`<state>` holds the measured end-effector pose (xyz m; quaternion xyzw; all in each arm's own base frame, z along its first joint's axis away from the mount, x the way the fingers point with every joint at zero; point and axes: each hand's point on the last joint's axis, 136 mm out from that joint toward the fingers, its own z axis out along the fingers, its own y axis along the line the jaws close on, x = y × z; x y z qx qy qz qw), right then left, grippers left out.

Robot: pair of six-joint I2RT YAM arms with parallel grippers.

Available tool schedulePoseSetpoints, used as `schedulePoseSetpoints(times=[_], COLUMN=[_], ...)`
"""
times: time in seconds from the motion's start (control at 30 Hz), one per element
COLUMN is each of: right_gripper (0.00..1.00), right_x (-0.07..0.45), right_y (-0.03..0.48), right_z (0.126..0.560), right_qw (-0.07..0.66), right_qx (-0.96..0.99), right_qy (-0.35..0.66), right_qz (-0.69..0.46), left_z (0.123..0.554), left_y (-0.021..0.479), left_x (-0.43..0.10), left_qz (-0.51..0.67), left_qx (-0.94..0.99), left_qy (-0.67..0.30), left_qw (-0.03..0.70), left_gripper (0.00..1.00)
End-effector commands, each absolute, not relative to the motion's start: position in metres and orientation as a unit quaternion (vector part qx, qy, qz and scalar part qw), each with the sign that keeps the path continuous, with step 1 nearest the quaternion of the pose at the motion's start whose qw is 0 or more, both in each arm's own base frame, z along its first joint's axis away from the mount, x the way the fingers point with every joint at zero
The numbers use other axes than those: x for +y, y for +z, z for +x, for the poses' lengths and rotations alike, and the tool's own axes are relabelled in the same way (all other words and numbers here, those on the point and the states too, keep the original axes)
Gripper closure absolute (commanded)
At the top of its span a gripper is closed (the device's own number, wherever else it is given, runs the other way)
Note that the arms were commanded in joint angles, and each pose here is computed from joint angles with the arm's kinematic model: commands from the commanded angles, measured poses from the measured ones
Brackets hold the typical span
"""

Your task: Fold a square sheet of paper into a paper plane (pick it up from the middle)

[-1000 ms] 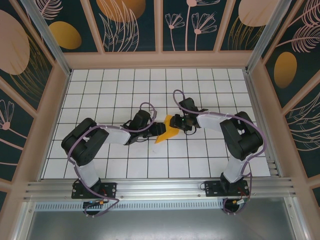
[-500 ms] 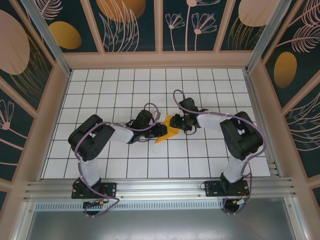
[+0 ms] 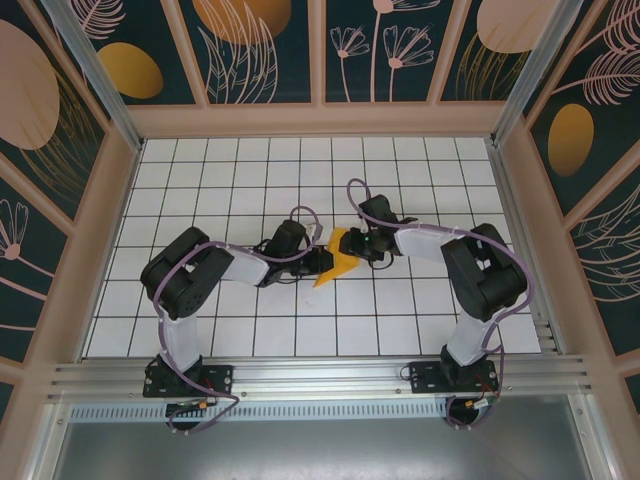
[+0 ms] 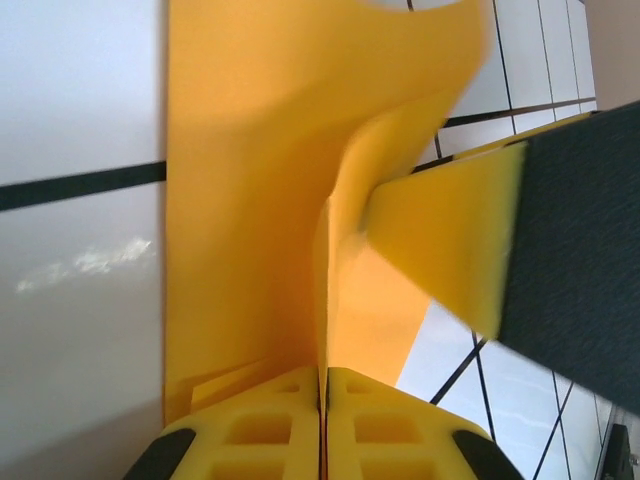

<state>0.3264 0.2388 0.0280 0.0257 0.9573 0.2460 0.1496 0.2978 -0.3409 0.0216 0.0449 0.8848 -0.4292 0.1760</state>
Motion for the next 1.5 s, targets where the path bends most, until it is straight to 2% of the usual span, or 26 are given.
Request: schedulePoseSetpoints(times=[0.0, 0.2, 0.53, 0.73, 1.0, 1.3, 1.47], right_gripper=[0.55, 0.54, 0.62, 0.67, 0.66, 0.64, 0.62], right_x=[0.229, 0.242, 0.263, 0.262, 0.263, 0.251, 0.248], right_y=[0.051, 0.064, 0.045, 0.033, 0.023, -0.002, -0.014], right_z=[0.328, 0.323, 0.318, 0.32, 0.323, 0.32, 0.314], right_qw=[0.175, 0.176, 0.135, 0.123, 0.116, 0.1, 0.092], right_qx=[0.953, 0.942, 0.936, 0.941, 0.944, 0.964, 0.974], right_qy=[0.245, 0.285, 0.324, 0.313, 0.307, 0.247, 0.208], right_qz=[0.018, -0.009, -0.03, -0.028, -0.023, -0.006, -0.006], left_z=[0.3, 0.292, 0.288, 0.288, 0.288, 0.286, 0.286], left_y=[0.038, 0.042, 0.039, 0.035, 0.029, 0.025, 0.029], left_x=[-0.339, -0.336, -0.332, -0.331, -0.329, -0.327, -0.328], left_qz=[0.03, 0.008, -0.019, -0.032, -0.041, -0.041, -0.033], left_qx=[0.869, 0.855, 0.852, 0.853, 0.857, 0.859, 0.857], left_qy=[-0.454, -0.483, -0.493, -0.493, -0.488, -0.485, -0.486], left_qw=[0.193, 0.187, 0.176, 0.168, 0.163, 0.16, 0.165], left_gripper=[0.92, 0.94, 0.97, 1.0, 1.0, 1.0, 0.93])
